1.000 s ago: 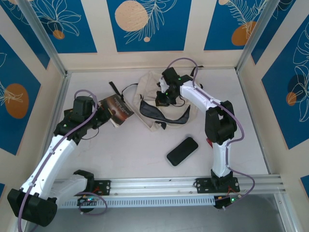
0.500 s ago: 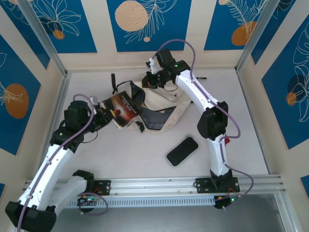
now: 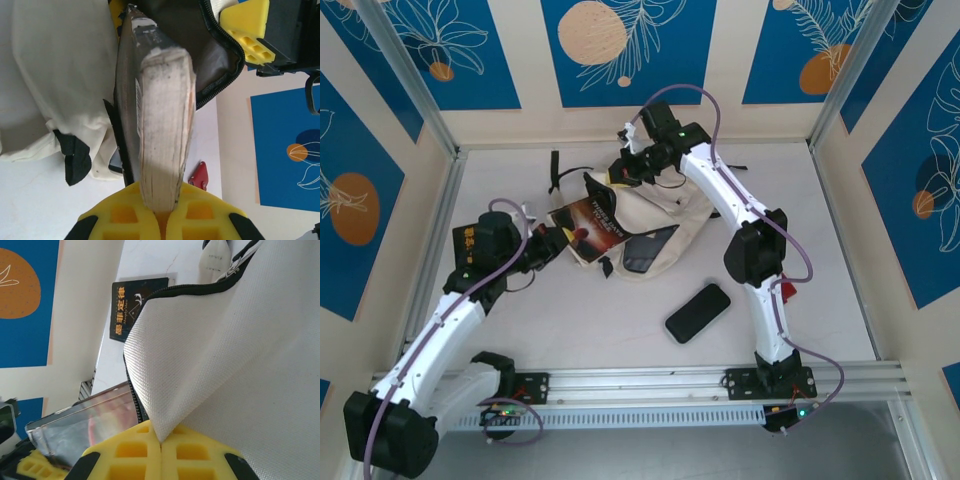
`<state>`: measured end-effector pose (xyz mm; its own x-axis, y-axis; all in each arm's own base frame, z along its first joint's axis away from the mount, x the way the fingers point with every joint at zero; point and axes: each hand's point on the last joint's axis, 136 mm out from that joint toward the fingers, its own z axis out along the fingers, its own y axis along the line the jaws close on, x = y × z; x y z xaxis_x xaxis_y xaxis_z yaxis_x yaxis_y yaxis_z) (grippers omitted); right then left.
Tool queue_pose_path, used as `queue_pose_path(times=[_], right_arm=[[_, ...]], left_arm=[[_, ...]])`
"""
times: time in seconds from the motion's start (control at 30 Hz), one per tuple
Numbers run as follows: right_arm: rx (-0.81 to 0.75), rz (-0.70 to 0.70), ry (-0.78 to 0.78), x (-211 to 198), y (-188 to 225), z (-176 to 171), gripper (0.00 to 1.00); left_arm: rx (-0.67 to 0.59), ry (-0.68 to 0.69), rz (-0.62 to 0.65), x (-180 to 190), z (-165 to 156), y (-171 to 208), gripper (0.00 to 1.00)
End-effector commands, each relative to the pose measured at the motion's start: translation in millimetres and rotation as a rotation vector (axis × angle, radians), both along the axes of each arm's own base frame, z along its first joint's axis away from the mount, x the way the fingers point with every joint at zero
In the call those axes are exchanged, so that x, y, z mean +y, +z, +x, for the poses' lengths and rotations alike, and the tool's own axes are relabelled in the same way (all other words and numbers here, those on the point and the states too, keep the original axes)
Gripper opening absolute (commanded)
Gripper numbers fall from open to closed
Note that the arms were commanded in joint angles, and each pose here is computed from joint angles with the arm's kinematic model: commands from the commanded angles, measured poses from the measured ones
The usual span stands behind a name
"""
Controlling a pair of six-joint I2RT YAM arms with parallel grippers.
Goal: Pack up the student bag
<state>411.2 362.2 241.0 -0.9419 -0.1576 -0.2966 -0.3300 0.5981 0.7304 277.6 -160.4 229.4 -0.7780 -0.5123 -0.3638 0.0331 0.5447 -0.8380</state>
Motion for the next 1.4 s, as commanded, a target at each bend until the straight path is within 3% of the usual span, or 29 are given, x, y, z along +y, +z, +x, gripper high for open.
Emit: queue_pose_path(times=[0.0, 0.47, 0.8, 0.9, 1.13, 1.27, 1.37], right_arm=[[-0.014, 0.105, 0.046, 4.5, 39.0, -10.1, 0.04], [0.006, 0.119, 0.028, -1.9, 38.3, -5.7, 0.04], [0.041, 0.186, 0.041, -0.5, 48.4, -7.3, 0.04], [0.047, 0.189, 0.038, -2.2, 48.8, -6.9, 0.04], [0.044, 0.195, -0.003, -11.3, 52.0, 2.2, 0.04], [0.037, 0.204, -0.001, -11.6, 55.6, 2.5, 0.04], [0.043, 0.21, 0.006, -10.7, 55.8, 1.3, 0.04]], left_arm=[[-0.176, -0.045, -0.083, -7.8, 4.4, 52.7, 0.0], [-0.293, -0.05, 0.029, 3.6, -12.1, 96.6, 0.0], [-0.177, -0.081, -0.15, -22.5, 25.5, 39.5, 0.0], [-0.102, -0.048, -0.101, -19.3, 33.3, 12.7, 0.0], [0.226, 0.114, 0.147, 16.4, 24.8, -74.9, 0.0], [0.232, 0.164, 0.191, 27.6, 24.3, -75.6, 0.0], [0.123, 0.131, 0.121, 17.2, 32.3, -47.8, 0.0]])
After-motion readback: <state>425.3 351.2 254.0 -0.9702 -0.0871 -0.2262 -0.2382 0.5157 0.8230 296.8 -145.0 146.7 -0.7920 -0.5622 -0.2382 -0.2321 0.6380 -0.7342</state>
